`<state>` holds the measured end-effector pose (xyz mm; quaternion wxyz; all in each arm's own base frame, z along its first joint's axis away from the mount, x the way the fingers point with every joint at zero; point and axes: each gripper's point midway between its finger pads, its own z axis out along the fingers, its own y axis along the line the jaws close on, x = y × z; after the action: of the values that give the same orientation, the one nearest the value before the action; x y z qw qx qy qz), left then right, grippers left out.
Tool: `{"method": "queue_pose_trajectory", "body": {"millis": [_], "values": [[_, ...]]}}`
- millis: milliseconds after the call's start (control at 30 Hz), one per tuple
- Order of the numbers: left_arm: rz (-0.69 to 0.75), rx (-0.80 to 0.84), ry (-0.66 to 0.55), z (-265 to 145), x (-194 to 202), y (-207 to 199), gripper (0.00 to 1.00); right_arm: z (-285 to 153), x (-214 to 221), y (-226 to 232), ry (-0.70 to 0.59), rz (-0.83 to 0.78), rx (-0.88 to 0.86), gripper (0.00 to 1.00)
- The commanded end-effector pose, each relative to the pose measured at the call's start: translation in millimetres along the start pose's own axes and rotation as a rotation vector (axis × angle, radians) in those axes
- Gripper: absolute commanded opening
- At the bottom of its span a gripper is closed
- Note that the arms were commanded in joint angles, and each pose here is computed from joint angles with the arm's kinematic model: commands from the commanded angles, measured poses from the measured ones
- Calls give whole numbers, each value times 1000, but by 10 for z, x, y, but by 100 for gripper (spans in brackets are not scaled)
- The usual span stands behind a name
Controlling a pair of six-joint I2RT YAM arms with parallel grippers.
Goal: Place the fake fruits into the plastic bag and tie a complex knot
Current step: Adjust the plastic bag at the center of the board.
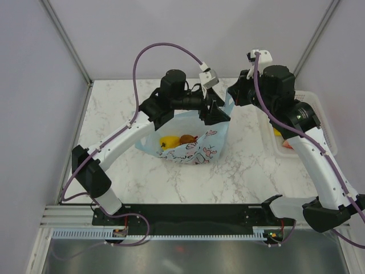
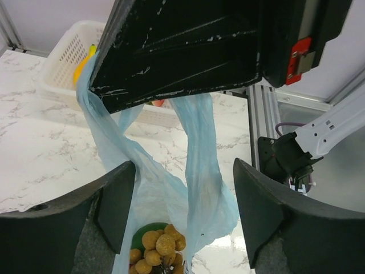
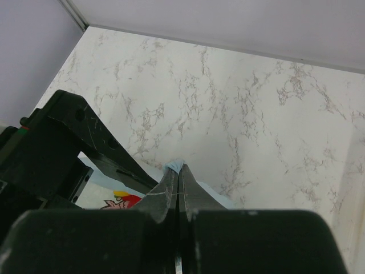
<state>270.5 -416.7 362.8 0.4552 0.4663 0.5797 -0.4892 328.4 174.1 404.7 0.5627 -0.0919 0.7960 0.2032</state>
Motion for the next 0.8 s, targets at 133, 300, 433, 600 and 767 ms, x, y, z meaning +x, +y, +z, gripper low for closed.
{"method": "queue_pose_trajectory", "body": {"millis": [133,300,433,600,767], "values": [[30,-129,20,74,302,238,70,-113,-261,31,-79,15,0,0],[47,-225,35,34,422,415,73,-163,-268,25,-87,15,2,0],[39,-195,47,59,525,380,74,-213,-292,30,-98,14,0,0],[43,-126,29,102,601,281,74,-228,-315,24,-105,12,6,0],[36,-71,42,98,743,174,75,-208,-343,-37,-115,7,39,0]]}}
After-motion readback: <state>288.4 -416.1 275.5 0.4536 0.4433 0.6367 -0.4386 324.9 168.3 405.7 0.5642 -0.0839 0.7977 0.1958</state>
